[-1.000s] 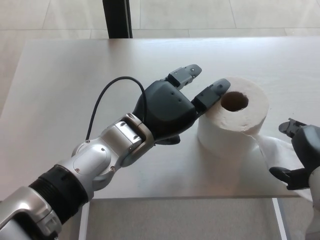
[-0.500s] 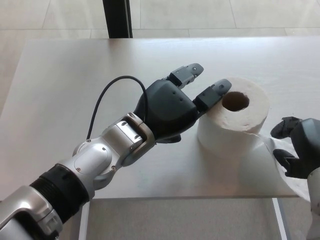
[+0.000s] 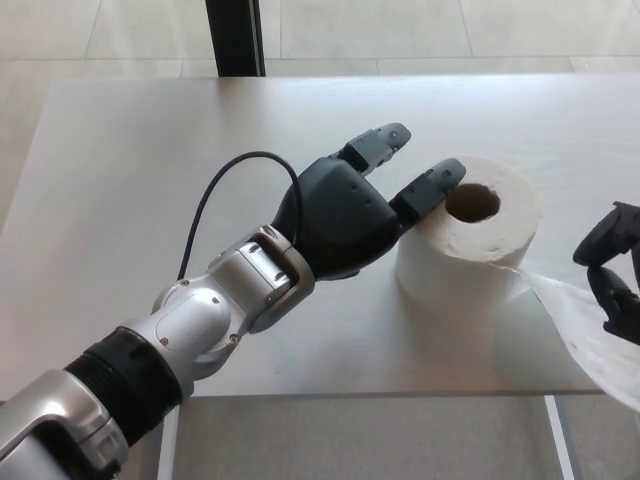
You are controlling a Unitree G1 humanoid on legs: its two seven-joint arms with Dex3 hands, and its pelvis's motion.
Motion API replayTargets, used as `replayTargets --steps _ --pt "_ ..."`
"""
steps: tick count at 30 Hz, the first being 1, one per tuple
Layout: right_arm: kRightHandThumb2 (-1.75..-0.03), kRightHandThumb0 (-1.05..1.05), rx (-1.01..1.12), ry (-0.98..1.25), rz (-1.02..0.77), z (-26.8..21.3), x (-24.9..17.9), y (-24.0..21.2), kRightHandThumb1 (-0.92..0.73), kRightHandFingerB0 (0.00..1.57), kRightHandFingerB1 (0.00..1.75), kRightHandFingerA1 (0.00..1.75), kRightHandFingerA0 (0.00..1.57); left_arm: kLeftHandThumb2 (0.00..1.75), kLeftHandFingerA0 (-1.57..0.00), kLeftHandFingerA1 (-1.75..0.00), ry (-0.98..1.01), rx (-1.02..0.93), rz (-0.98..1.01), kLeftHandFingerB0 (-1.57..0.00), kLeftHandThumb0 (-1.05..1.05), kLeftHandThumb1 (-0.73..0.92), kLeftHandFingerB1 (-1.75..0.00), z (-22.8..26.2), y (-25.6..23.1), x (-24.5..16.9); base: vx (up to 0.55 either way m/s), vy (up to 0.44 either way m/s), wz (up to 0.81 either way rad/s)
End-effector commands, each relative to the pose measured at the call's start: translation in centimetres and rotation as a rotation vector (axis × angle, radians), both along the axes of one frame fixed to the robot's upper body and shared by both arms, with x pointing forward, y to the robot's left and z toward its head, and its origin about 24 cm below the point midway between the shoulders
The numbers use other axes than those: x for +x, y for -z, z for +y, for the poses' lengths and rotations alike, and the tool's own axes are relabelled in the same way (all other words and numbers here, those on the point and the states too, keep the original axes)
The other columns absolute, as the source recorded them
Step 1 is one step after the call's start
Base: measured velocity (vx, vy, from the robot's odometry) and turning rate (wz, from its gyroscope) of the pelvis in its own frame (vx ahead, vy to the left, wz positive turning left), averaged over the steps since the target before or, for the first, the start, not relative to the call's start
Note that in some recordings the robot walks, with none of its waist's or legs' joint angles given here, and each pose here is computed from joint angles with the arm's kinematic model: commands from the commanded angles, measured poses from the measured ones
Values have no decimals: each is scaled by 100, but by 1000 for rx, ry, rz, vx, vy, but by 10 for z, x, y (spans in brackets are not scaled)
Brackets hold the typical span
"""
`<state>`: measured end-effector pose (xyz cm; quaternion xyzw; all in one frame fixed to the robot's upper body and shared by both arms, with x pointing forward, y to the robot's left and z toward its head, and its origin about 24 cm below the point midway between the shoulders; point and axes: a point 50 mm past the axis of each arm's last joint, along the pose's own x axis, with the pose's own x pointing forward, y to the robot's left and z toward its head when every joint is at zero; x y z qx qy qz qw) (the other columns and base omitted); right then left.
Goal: A toilet paper roll is kept in the middle of the desk infront of the robot. The robot places its left hand on the top of the toilet paper roll to hold it still and uses its right hand to tear off a piece of toilet paper from it and hands the paper to a person
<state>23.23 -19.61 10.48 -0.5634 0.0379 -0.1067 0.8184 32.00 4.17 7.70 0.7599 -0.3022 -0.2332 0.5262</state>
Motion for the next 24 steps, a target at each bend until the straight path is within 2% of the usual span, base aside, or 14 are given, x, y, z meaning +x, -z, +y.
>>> replayTargets --steps 1,2,3,4,5,6,7,9,10,11,14,15,22,24 --pt "-63 -45 11 -16 92 -1 -4 1 -76 44 34 115 54 80 0 -13 -19 51 -14 -1 -45 48 -2 4 5 0 0 0 0" --pt "-62 -53 -19 -5 135 -2 -4 0 -76 31 30 44 33 80 0 -13 -24 60 -19 0 -48 49 0 5 5 1 0 0 0" --pt "-63 -56 -36 -3 146 -3 -3 -2 -74 25 29 37 21 80 0 -13 -23 61 -20 0 -48 49 0 5 5 1 0 0 0" --pt "-108 -34 -43 -9 169 -3 -4 -4 -55 0 47 52 3 80 0 -13 -23 60 -22 0 -48 51 -1 6 5 2 0 0 0" --pt "-63 -59 -24 -19 210 -2 -4 -5 -73 14 25 25 4 79 0 -12 -25 63 -24 0 -48 49 -1 7 5 2 0 0 0" --pt "-87 -76 -26 -31 267 -3 -5 -7 -52 2 25 15 0 80 0 -12 -31 73 -31 0 -50 51 0 7 5 3 0 0 0" --pt "-83 -83 -24 -44 304 -3 -7 -8 -52 6 11 6 0 64 0 -3 -31 71 -30 0 -45 56 -11 7 5 3 0 0 0" --pt "-84 -82 -77 -83 387 -1 -10 -10 -53 3 6 9 0 79 0 -14 -40 73 -30 0 -48 48 -4 8 2 4 0 0 0" --pt "-60 -70 -78 -99 422 0 -11 -9 -65 0 17 0 0 80 0 -12 -41 71 -28 0 -49 50 -1 8 2 5 0 0 0" --pt "-86 -84 -80 -111 433 1 -13 -9 -54 9 3 8 0 80 0 -15 -38 68 -32 0 -48 48 -2 8 2 5 0 0 0" --pt "-81 -81 -63 -122 465 4 -17 -5 -52 2 5 0 0 81 0 -16 -38 65 -38 -1 -47 48 -6 7 0 5 0 0 0" --pt "-82 -85 -64 -125 474 6 -18 -3 -53 1 1 0 0 64 0 -7 -39 67 -36 0 -43 57 -18 6 1 5 0 0 0" --pt "-85 -83 -20 -129 494 15 -23 3 -52 2 3 10 0 67 0 -3 -25 77 -35 0 -44 58 -14 7 5 3 0 0 0" --pt "-74 -70 -14 -125 495 16 -24 5 -48 0 11 0 0 66 0 -4 -24 76 -34 0 -45 57 -15 6 5 3 0 0 0"
